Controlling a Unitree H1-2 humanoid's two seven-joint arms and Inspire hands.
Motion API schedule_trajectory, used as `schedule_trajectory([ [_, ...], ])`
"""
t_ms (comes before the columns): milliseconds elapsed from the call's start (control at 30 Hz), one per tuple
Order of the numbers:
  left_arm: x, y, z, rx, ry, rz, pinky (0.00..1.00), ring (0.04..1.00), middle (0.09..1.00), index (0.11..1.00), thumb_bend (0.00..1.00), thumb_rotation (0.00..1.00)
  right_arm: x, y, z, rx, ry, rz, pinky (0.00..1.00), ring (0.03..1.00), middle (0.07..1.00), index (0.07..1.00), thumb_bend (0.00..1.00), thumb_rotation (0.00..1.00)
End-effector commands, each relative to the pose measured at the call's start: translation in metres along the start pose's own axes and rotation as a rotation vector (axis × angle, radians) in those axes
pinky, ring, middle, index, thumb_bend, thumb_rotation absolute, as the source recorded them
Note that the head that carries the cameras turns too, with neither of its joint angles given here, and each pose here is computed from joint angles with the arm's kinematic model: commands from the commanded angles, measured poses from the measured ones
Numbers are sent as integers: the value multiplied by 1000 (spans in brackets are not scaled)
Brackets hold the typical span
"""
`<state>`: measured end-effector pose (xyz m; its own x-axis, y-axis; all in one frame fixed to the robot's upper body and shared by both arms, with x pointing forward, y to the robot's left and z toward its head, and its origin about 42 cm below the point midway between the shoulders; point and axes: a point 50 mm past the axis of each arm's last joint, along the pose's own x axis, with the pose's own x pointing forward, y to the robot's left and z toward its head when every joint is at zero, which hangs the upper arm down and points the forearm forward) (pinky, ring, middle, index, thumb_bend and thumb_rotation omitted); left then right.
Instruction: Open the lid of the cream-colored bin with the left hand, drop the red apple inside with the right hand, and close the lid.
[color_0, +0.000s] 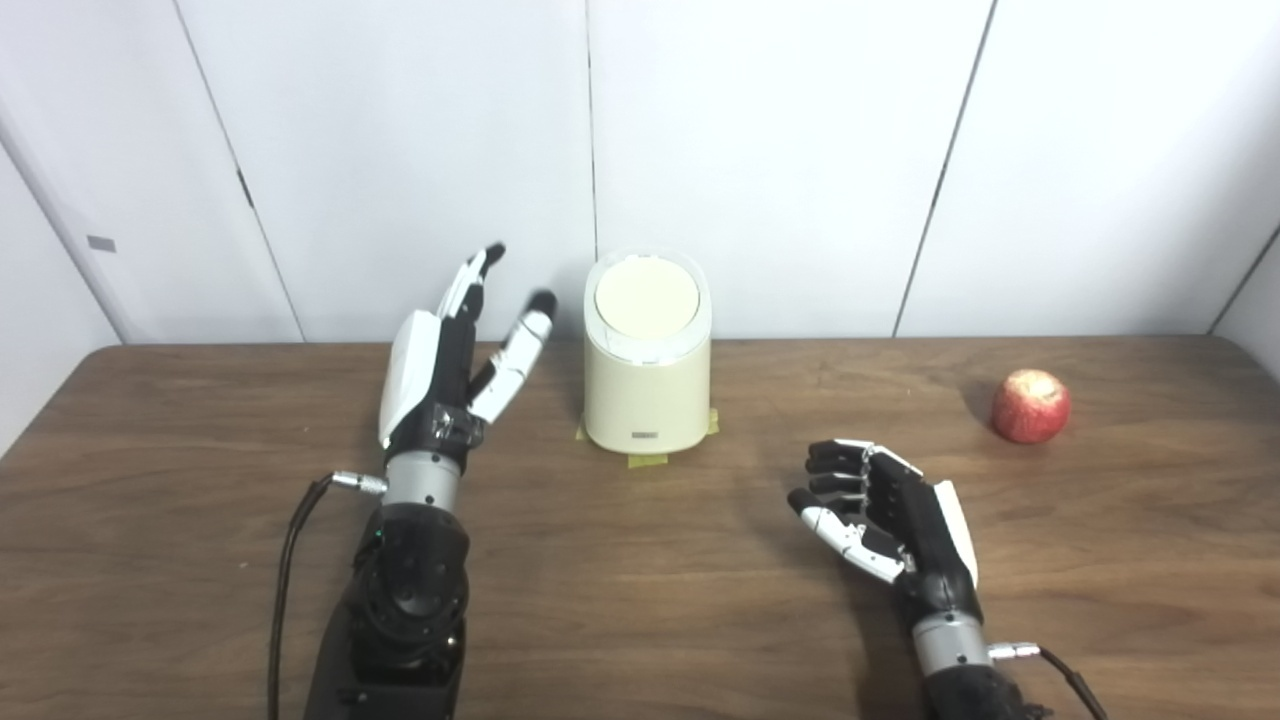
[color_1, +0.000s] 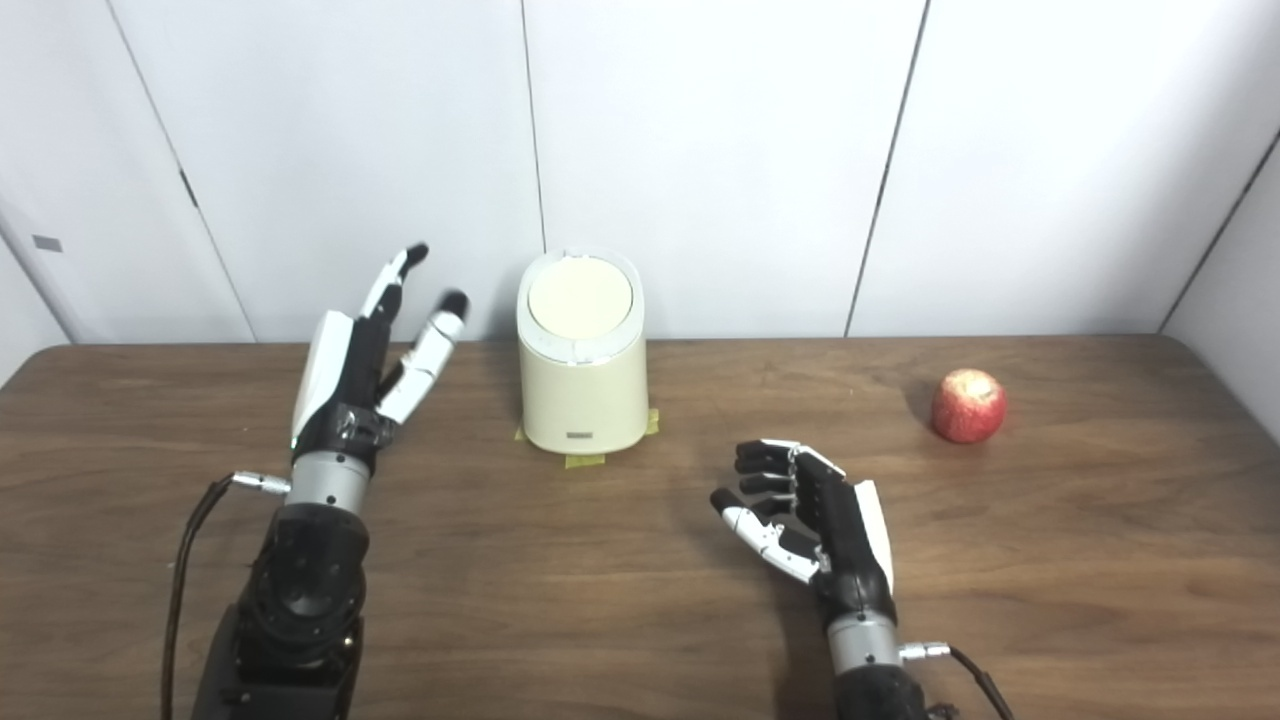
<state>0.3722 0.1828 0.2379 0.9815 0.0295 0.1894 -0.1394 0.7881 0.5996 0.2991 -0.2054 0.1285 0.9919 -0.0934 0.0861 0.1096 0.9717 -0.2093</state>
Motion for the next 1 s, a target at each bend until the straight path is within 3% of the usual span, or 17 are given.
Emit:
schedule_trajectory([
  [0,19,10,26,41,-72,47,1000,1000,1000,995,691,812,8,1,16,9,-70,-3,517,622,646,624,352,194],
  [467,71,-3,53,159,-140,16,1000,1000,1000,998,779,743,8,3,16,16,-69,-1,520,624,647,627,348,186],
  [733,98,-12,73,211,-128,14,1000,1000,1000,997,846,745,7,3,17,15,-69,3,506,615,638,619,349,195],
  [833,107,-16,77,258,-105,14,1000,1000,1000,997,840,688,6,3,17,16,-71,4,504,617,639,620,346,195],
  [967,113,-18,75,302,-78,19,1000,1000,1000,992,850,495,6,4,17,23,-69,2,507,614,637,617,348,173],
])
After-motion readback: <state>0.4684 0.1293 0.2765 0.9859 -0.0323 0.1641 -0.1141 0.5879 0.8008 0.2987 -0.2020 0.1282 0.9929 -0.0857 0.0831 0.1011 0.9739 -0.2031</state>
